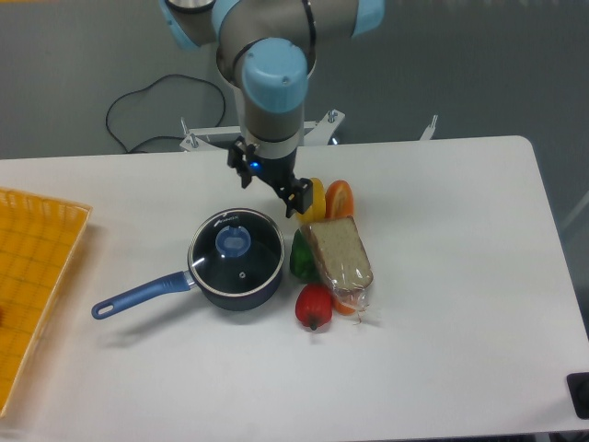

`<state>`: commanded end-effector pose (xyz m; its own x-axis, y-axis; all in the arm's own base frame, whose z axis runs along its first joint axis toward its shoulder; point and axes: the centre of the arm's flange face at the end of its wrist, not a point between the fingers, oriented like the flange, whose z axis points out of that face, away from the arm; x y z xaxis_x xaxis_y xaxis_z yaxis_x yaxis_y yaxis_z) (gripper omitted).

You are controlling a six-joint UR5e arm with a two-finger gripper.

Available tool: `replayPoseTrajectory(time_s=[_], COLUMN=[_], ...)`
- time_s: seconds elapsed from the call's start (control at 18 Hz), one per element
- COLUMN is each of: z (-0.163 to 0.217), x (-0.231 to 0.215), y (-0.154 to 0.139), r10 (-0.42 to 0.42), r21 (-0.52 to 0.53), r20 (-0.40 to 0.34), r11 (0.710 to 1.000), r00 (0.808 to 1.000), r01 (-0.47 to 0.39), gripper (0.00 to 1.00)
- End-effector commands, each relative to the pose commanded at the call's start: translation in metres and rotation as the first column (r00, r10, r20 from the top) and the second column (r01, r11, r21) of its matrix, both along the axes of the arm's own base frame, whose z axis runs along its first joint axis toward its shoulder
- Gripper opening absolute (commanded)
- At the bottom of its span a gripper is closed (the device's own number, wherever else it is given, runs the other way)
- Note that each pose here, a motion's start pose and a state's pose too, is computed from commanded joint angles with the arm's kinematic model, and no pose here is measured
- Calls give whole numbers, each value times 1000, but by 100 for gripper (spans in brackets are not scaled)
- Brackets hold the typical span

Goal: Open the lid
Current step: 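Move the gripper over the glass lid of the blue saucepan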

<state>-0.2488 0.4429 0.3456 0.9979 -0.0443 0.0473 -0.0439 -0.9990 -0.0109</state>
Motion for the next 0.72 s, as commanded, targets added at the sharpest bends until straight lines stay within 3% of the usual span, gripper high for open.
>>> replayPoseTrajectory(time_s=[0.22, 0.72], z=[-5, -12], x=[10, 19], y=[9, 21], r10=[76, 151], r21=[-18, -30], r20=[-1, 6], r11=[997, 988], r00=[997, 989], r01=[-76, -151], gripper=[100, 100])
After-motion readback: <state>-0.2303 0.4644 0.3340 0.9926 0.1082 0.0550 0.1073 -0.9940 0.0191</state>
